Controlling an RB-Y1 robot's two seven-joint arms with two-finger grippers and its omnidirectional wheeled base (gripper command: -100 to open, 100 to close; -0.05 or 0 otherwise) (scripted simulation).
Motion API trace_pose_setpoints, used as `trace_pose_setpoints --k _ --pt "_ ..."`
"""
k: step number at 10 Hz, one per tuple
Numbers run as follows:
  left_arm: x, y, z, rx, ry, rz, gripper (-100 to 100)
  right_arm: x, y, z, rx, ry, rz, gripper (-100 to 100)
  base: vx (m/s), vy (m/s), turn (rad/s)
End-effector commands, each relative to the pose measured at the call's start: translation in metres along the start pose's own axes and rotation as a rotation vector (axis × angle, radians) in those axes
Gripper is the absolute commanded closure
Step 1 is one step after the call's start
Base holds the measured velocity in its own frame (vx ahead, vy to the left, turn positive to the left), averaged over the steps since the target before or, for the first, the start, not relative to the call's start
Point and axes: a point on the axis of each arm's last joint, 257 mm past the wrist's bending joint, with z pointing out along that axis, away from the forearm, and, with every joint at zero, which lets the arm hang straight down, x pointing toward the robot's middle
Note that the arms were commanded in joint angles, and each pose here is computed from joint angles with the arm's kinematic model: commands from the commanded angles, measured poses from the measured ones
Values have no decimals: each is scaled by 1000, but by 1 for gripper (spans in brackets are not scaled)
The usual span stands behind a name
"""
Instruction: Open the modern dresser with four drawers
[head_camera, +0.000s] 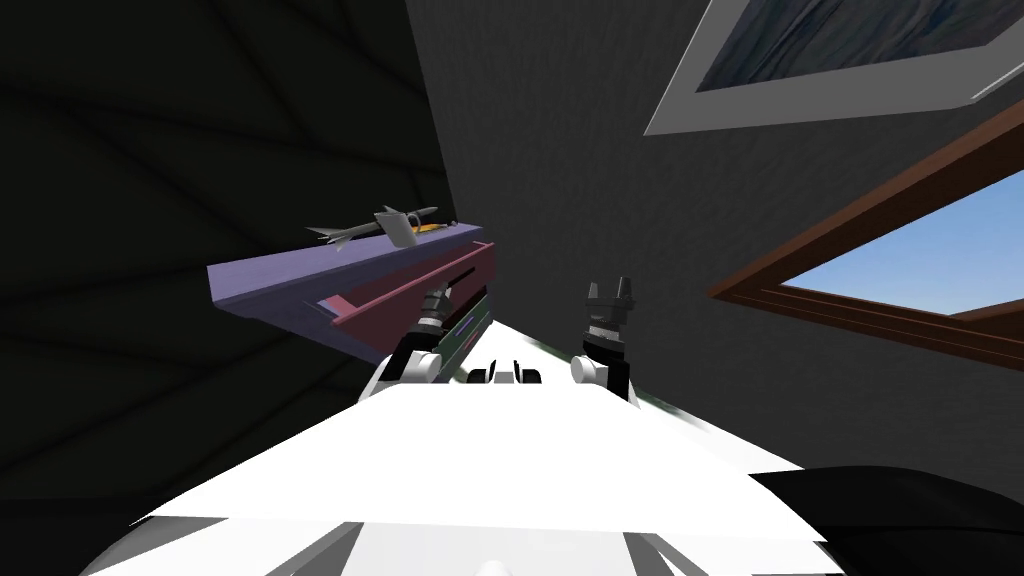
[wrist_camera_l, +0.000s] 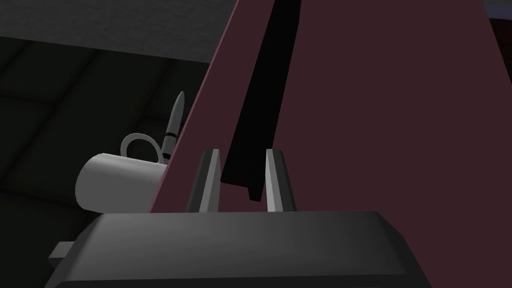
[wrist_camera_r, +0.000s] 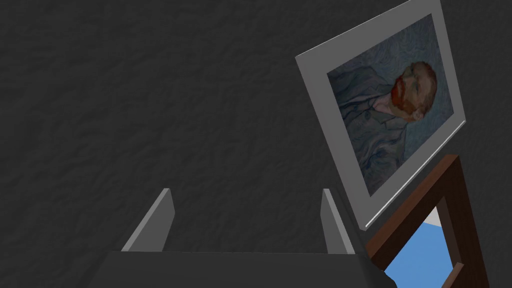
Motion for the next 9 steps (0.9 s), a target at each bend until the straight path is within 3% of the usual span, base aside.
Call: trace_pose_setpoints --k 1,2,9 --pt "3 -2 -1 1 2 -2 100 0 0 0 0 0 0 0 -63 -171 3" --pt "1 -6 -3 -1 0 -1 -100 0 0 0 0 0 0 0 -11 -83 10" --pt "2 -50 -20 -1 1 -3 -100 0 0 0 0 0 0 0 43 12 2"
